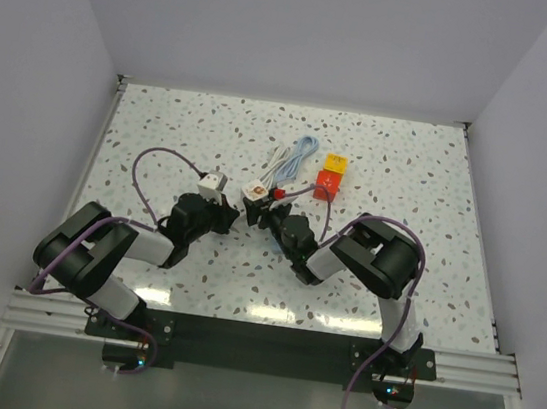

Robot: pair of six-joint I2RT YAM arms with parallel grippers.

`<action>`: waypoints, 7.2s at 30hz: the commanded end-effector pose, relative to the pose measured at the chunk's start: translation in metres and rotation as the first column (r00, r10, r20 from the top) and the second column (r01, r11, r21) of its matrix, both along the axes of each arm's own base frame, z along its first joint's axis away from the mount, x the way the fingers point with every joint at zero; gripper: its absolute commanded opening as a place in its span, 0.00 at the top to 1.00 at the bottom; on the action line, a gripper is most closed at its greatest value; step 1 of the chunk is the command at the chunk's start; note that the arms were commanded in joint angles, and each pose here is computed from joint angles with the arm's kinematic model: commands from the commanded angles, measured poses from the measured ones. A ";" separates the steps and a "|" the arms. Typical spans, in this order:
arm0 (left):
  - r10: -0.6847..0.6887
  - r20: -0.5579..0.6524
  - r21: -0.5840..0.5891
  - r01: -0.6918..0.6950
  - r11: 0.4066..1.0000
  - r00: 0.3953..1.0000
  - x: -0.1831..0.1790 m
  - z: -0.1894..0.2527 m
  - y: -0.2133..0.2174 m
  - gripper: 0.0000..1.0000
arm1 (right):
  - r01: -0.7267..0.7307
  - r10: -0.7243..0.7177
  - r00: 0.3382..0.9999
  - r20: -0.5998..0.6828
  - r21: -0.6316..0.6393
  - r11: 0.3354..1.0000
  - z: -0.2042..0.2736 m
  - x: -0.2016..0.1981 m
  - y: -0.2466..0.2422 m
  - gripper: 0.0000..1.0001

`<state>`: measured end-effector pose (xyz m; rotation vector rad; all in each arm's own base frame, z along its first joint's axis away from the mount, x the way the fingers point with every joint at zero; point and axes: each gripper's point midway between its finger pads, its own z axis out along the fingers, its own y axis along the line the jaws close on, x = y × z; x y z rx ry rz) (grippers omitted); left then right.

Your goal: Insert the plug

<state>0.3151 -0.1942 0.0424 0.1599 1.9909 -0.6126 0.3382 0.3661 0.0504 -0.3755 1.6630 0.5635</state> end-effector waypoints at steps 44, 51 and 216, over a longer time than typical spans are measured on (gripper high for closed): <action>0.020 -0.175 0.130 0.003 0.992 0.984 -0.020 -0.055 0.017 1.00 | -0.098 0.038 0.986 -0.163 -0.380 0.920 0.095 -0.055 -0.023 0.02; 0.142 -0.163 0.166 -0.115 0.979 0.976 -0.001 -0.051 0.030 1.00 | 0.117 -0.181 0.971 -0.159 -0.345 0.931 0.105 -0.029 -0.107 0.02; -0.219 0.188 -0.533 0.287 0.796 0.957 -0.044 0.157 -0.093 1.00 | -0.124 0.130 0.978 0.160 -0.048 0.991 0.163 -0.061 -0.124 0.10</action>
